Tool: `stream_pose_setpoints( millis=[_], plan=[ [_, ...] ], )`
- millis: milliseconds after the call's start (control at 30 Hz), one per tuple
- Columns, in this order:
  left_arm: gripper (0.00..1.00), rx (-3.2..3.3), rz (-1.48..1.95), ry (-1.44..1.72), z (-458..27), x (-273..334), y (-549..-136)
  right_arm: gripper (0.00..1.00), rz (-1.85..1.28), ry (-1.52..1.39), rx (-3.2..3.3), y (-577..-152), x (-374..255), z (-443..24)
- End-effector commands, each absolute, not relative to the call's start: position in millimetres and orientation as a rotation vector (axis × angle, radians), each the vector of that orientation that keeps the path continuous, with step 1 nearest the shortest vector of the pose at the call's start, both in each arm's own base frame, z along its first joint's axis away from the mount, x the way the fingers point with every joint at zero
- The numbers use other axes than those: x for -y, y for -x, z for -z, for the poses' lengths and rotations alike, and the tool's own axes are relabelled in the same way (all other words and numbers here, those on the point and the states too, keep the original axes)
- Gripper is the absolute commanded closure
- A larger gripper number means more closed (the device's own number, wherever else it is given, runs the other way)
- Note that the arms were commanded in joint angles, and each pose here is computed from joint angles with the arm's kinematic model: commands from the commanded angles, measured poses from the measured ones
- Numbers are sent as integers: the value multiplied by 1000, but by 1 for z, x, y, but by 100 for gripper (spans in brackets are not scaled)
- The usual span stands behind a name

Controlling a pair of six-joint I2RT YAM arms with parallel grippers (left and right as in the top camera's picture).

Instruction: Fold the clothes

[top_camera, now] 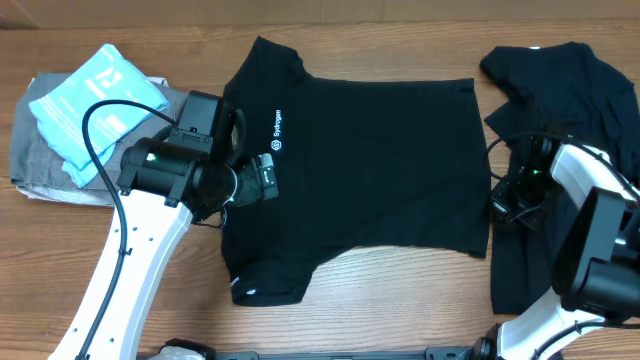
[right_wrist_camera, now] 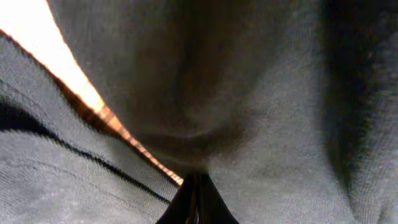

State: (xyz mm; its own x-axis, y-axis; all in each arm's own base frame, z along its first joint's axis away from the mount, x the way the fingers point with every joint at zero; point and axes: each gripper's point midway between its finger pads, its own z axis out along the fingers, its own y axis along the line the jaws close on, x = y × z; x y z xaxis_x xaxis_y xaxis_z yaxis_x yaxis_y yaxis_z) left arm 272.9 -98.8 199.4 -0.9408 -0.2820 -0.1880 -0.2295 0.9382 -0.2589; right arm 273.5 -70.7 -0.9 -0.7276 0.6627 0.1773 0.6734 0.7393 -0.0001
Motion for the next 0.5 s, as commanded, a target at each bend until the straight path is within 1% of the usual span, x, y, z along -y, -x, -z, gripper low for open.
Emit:
stream_pose_setpoints(
  millis=[0, 167, 300, 400, 467],
  plan=[
    [0, -2841, 352, 377, -208, 97, -275, 96, -69, 1177, 2739, -261, 92, 9],
    [0, -2841, 352, 377, -208, 97, -275, 96, -166, 1347, 2690, -252, 130, 9],
    [0, -2842, 352, 377, -208, 97, -275, 96, -186, 1574, 2608, -242, 168, 10],
    [0, -2841, 352, 377, -208, 97, -275, 87, -106, 1697, 2561, -240, 182, 10],
    [0, -2841, 352, 377, -208, 97, -275, 74, 63, 1714, 2580, -253, 179, 4]
  ],
)
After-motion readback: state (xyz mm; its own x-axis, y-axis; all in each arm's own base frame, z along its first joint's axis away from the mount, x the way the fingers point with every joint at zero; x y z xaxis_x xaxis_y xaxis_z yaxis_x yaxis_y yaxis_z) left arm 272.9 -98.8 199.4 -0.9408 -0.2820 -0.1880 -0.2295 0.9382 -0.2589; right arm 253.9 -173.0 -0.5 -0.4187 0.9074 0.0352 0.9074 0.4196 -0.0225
